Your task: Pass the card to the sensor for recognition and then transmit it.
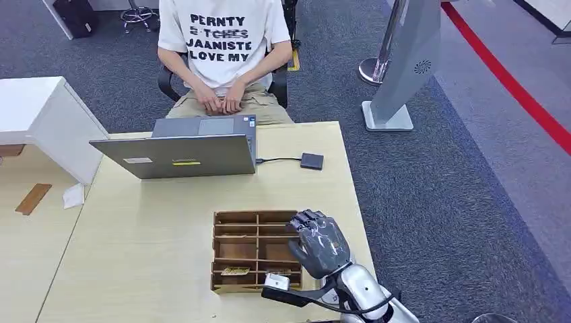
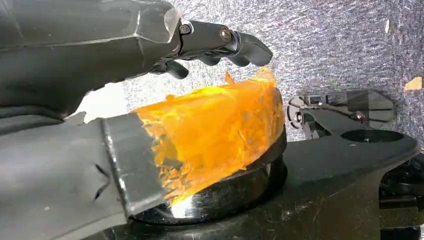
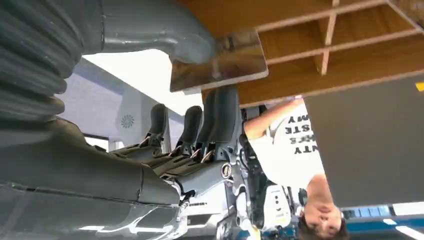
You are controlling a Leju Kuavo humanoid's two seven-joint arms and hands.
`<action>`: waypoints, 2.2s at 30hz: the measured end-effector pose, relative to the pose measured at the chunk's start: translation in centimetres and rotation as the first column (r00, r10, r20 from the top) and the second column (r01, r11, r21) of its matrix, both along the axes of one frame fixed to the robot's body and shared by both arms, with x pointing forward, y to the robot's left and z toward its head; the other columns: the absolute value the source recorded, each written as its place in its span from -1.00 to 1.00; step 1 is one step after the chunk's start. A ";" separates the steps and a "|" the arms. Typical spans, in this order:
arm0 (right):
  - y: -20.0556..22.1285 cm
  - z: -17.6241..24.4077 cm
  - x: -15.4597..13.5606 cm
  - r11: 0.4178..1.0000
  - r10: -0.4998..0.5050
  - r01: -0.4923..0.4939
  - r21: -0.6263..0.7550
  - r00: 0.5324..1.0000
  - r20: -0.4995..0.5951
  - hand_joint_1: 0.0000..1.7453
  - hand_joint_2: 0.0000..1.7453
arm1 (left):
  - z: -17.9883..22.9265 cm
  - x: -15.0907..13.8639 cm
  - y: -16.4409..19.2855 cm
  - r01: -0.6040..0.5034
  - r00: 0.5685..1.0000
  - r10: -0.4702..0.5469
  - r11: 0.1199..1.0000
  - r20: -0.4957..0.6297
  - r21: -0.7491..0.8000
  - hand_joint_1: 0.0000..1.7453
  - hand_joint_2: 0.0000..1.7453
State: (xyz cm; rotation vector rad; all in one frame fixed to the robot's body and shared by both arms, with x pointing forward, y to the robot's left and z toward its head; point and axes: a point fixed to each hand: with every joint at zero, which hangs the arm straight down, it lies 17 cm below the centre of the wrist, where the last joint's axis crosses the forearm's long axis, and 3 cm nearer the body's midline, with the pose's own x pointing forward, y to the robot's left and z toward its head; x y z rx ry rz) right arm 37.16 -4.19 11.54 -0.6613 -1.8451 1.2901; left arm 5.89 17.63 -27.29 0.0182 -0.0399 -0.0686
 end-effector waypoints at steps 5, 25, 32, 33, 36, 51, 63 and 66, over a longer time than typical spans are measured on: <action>-0.3 -1.0 -0.3 1.000 -0.007 0.006 -0.009 1.000 -0.022 0.16 1.00 | 0.0 0.0 0.0 -0.006 1.000 0.006 1.000 -0.001 0.000 -1.00 -1.00; -0.1 -2.8 -0.6 0.999 -0.002 0.000 -0.035 0.998 -0.059 1.00 1.00 | 0.0 0.3 0.1 -0.016 1.000 0.016 1.000 0.009 0.002 -1.00 -1.00; 0.0 -3.0 -0.6 0.999 -0.003 0.001 -0.035 0.998 -0.065 1.00 1.00 | 0.0 0.5 0.1 -0.017 1.000 0.017 1.000 0.011 0.003 -1.00 -1.00; 0.0 -3.0 -0.6 0.999 -0.004 0.002 -0.035 0.998 -0.065 1.00 1.00 | 0.0 0.5 0.1 -0.017 1.000 0.017 1.000 0.011 0.003 -1.00 -1.00; 0.0 -3.0 -0.6 0.999 -0.004 0.001 -0.035 0.998 -0.066 1.00 1.00 | 0.0 0.5 0.1 -0.017 1.000 0.017 1.000 0.012 0.004 -1.00 -1.00; -0.3 -2.1 -0.2 1.000 -0.019 0.019 -0.011 0.999 -0.049 1.00 1.00 | 0.0 0.6 0.1 -0.017 1.000 0.017 1.000 0.012 0.004 -1.00 -1.00; -1.8 4.3 -0.8 0.983 -0.060 0.045 0.177 0.995 0.081 1.00 1.00 | 0.1 0.8 0.0 -0.030 0.999 0.029 1.000 0.023 0.006 -1.00 -1.00; -2.1 5.3 -1.0 0.975 -0.062 0.038 0.219 0.993 0.104 1.00 1.00 | 0.1 0.9 0.0 -0.032 0.999 0.032 0.999 0.026 0.006 -1.00 -1.00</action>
